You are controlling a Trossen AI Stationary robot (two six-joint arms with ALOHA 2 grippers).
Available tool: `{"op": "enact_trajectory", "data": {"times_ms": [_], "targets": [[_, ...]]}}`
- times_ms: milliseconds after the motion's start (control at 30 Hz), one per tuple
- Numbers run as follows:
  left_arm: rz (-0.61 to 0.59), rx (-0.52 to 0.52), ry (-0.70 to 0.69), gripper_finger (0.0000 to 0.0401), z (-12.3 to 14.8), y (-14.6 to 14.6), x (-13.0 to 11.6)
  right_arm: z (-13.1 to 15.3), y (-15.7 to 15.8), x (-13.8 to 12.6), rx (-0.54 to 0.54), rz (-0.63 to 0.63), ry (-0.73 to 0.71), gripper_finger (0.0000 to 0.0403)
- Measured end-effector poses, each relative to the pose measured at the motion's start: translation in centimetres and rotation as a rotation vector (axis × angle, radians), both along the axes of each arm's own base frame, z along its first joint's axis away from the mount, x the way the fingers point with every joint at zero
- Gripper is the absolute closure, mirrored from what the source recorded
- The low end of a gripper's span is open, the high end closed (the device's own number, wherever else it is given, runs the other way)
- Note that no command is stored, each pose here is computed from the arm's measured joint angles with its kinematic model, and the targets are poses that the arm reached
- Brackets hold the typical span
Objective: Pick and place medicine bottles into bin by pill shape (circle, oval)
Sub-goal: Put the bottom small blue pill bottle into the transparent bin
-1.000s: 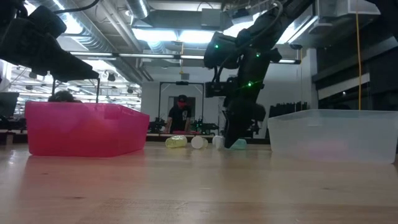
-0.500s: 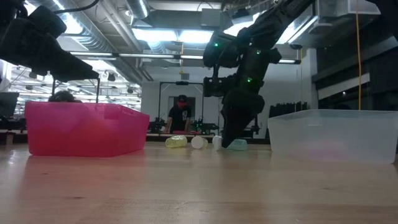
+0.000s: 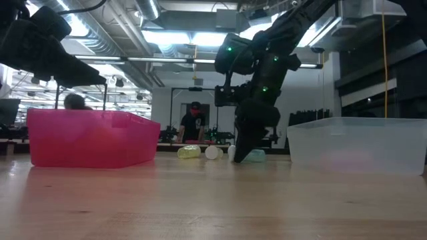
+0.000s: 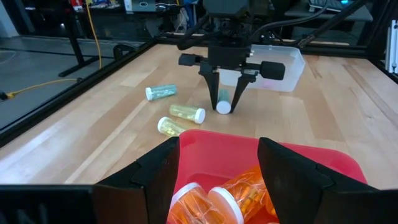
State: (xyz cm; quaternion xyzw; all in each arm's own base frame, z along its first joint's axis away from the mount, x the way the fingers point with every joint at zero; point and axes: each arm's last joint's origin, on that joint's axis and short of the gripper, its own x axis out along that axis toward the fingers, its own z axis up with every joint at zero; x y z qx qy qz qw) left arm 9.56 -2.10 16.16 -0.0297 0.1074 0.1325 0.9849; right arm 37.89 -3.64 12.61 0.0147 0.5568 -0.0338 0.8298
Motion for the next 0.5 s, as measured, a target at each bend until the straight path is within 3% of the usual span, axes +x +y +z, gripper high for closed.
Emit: {"op": "enact_trajectory", "data": {"times_ms": [500], "targets": [[0.0,0.0,0.0,0.019,0.01,0.0,0.0,0.34,0.08,0.12,0.071,-0.264,-0.041,0.0299]]}}
